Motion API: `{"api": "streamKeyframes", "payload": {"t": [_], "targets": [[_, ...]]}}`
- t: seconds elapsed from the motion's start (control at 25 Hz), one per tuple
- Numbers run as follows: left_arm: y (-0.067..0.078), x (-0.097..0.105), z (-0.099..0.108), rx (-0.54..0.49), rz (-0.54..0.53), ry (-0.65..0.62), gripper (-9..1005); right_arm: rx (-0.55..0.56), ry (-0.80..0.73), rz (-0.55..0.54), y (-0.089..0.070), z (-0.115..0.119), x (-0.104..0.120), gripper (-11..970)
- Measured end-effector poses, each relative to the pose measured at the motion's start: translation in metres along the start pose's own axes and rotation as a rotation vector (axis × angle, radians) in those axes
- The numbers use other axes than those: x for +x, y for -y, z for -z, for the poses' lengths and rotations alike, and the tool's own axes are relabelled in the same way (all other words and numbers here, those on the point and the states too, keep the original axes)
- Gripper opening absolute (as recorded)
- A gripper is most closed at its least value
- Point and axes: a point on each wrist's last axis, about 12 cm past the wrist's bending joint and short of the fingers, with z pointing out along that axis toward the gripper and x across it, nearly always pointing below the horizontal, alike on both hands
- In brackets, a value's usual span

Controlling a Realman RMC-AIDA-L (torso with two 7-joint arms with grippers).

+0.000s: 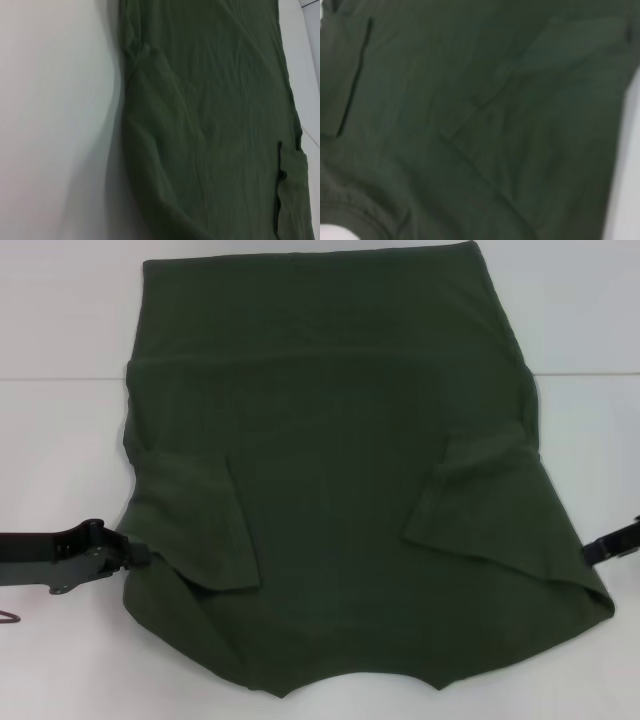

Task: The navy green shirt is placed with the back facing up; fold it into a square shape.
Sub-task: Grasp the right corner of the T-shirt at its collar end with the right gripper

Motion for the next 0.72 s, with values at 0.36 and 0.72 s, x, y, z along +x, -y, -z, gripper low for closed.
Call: {"api": "streamKeyframes", "payload": {"t": [0.36, 0.72], "targets": [[0.003, -0.001, -0.002, 0.005, -0.005, -0.001, 15, -0.04, 0.003, -0.058, -0.004, -0.012, 0.007, 646], [0.002, 0.0, -0.003, 0.009, -0.002, 0.004, 15, 0.028, -0.079, -0.057, -0.003, -0.018, 0.009, 798]]}}
